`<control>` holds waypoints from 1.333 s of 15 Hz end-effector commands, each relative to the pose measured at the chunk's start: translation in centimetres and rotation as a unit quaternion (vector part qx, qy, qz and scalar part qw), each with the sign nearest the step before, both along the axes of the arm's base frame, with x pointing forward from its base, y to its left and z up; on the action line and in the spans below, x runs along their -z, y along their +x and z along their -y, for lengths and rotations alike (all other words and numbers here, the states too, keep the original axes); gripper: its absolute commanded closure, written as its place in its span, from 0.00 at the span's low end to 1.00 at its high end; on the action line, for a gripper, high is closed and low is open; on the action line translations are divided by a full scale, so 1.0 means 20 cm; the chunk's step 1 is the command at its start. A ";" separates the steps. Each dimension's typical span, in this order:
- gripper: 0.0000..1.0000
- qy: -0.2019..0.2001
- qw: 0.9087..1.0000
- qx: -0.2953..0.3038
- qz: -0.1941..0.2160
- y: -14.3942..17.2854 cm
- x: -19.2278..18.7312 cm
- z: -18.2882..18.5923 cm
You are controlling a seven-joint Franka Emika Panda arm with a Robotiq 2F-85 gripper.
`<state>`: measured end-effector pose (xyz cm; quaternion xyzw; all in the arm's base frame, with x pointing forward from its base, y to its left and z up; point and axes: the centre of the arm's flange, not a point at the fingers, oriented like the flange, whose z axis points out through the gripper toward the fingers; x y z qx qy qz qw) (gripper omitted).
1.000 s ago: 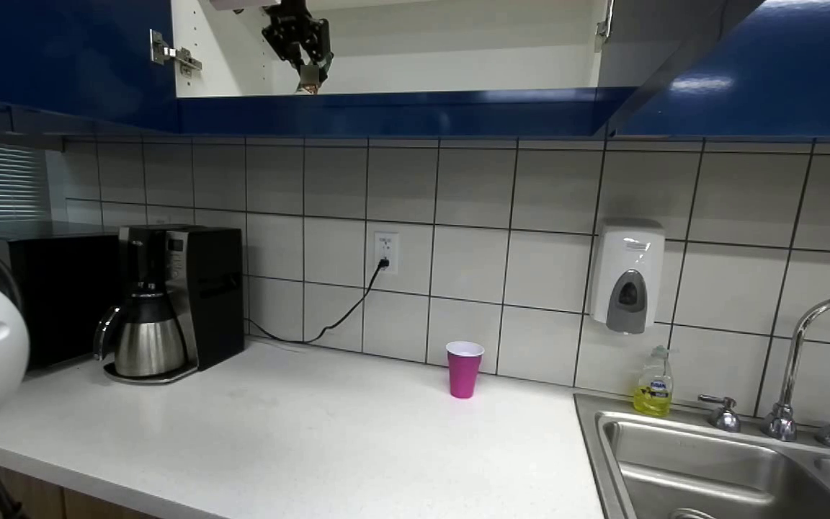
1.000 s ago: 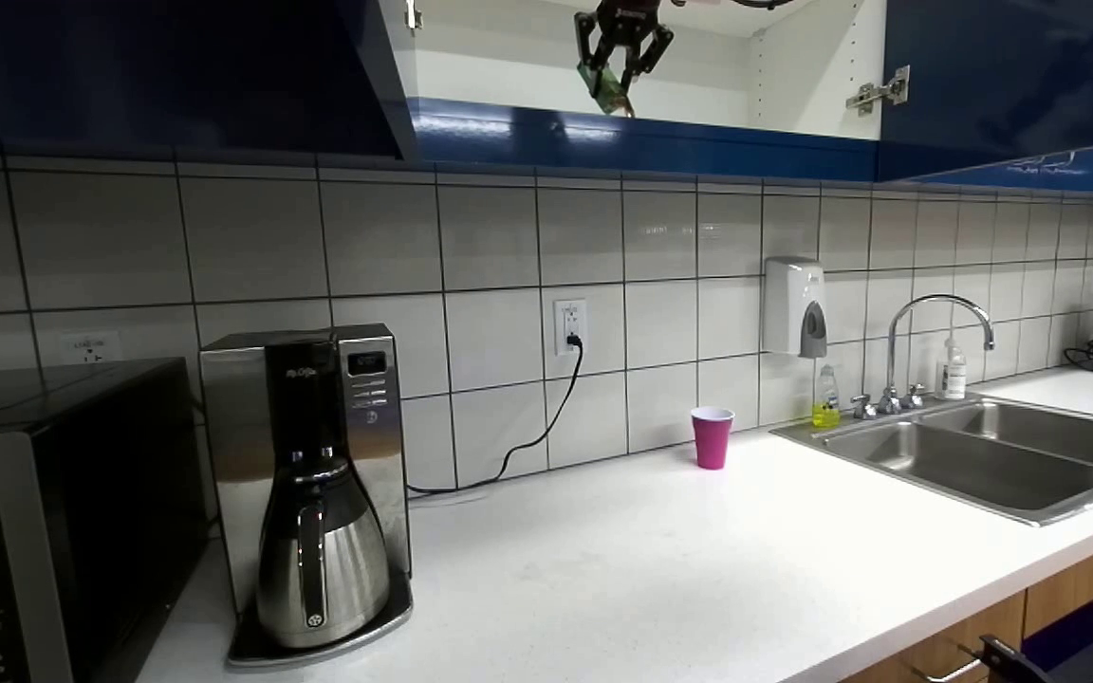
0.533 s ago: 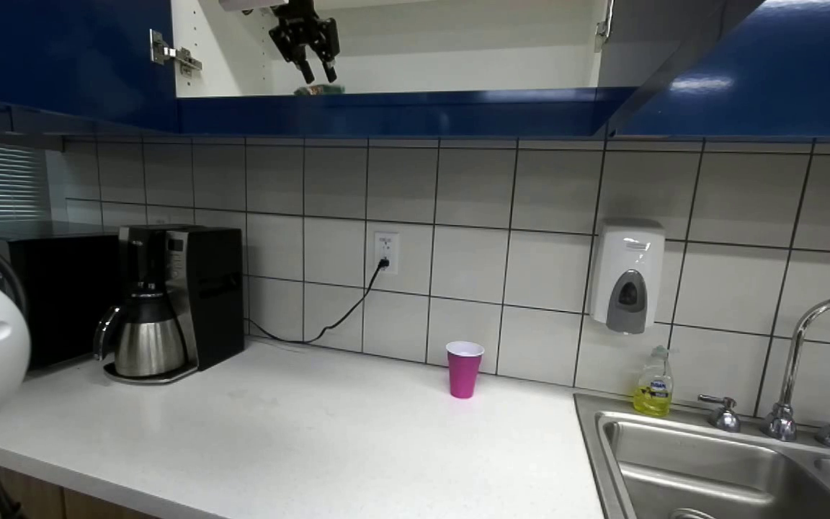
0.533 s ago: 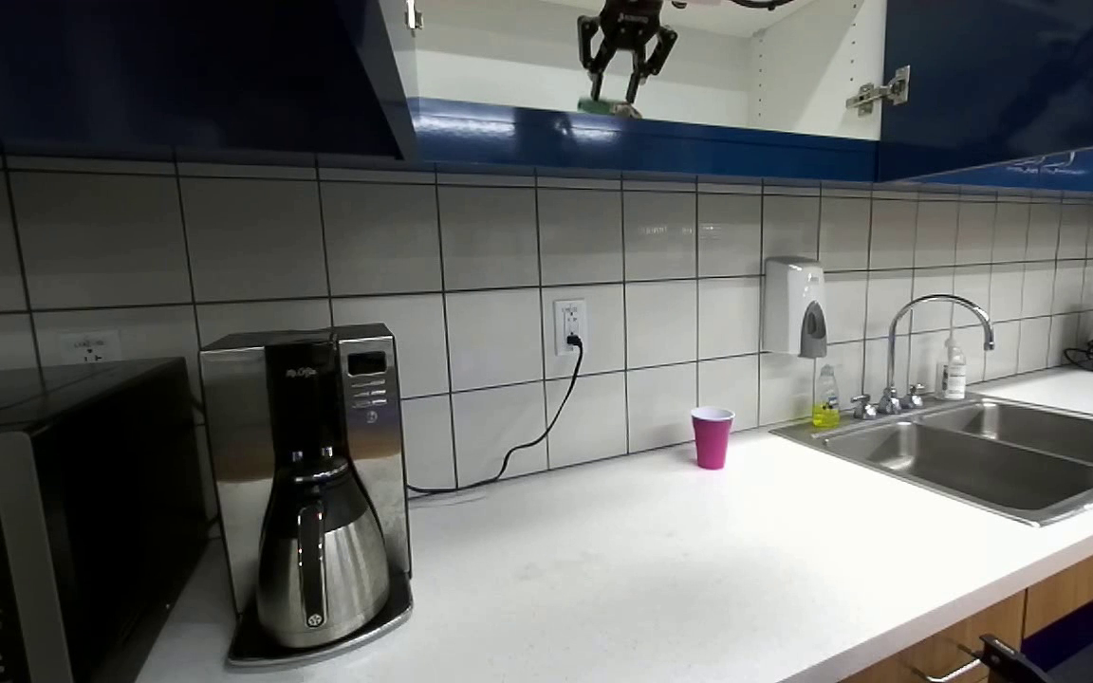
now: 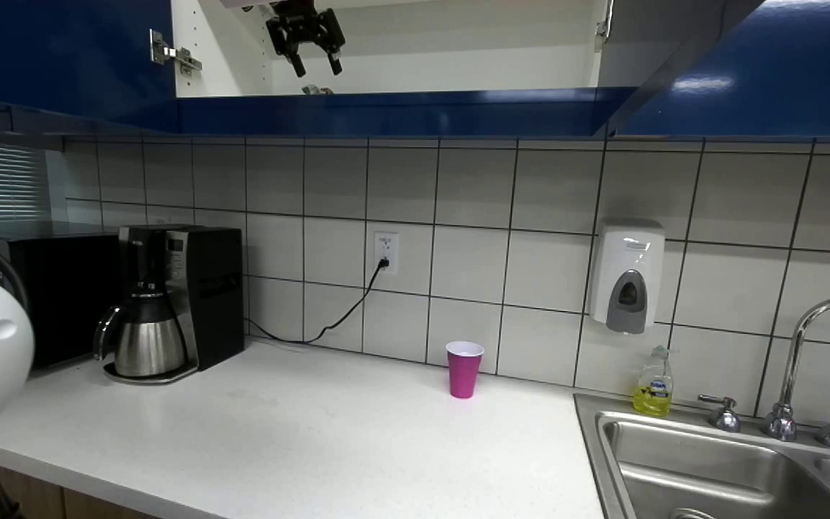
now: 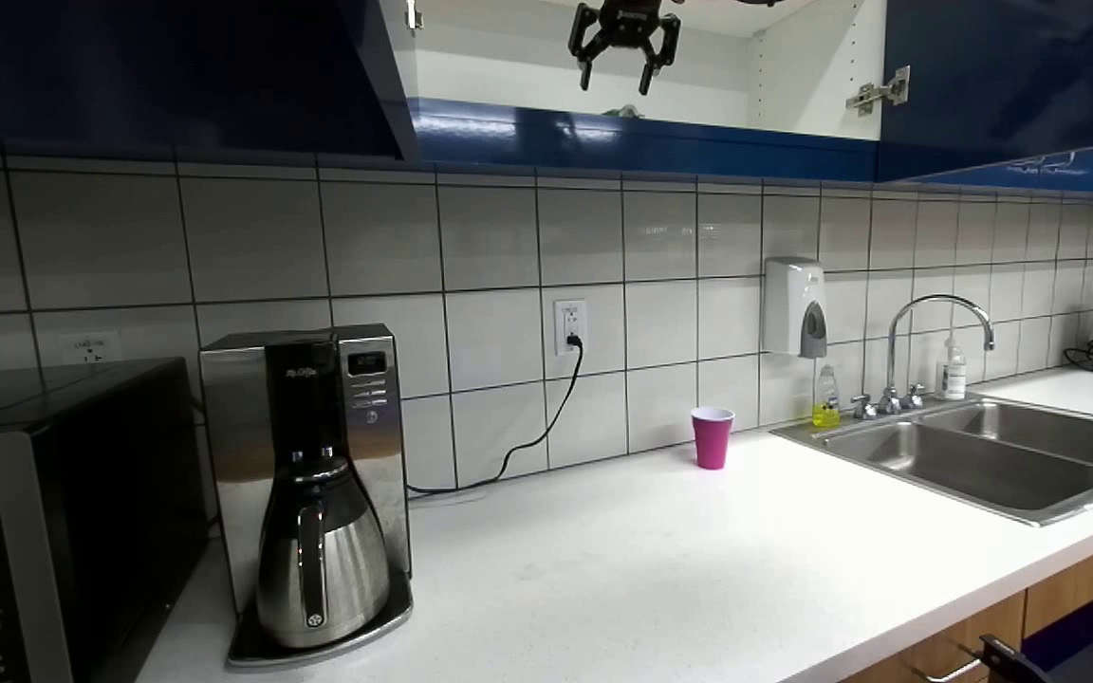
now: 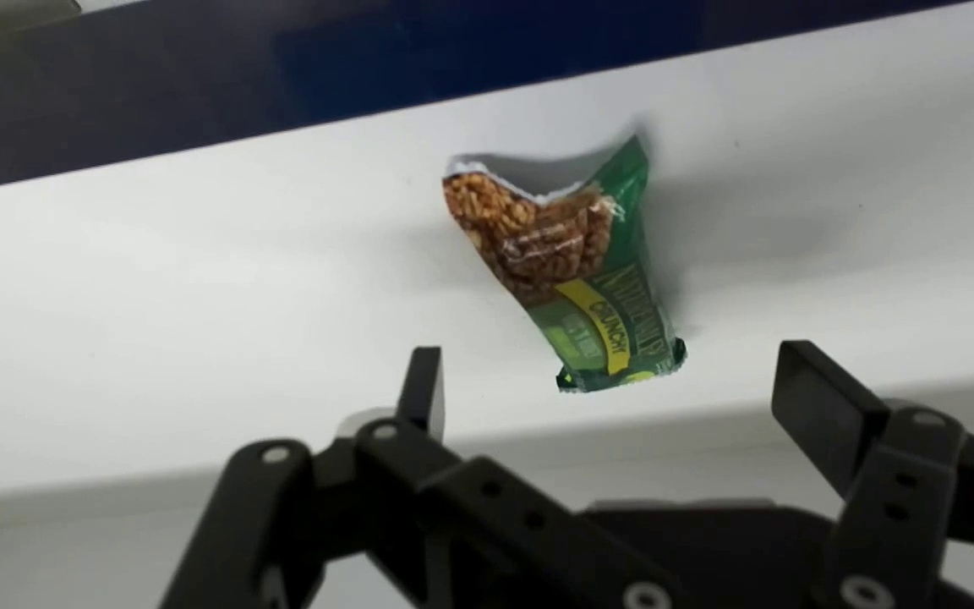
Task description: Pick up the granola bar and place it on the bottom shelf
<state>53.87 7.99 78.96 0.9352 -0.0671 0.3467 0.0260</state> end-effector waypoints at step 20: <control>0.00 -0.014 0.999 -0.006 0.034 -0.46 0.19 -0.04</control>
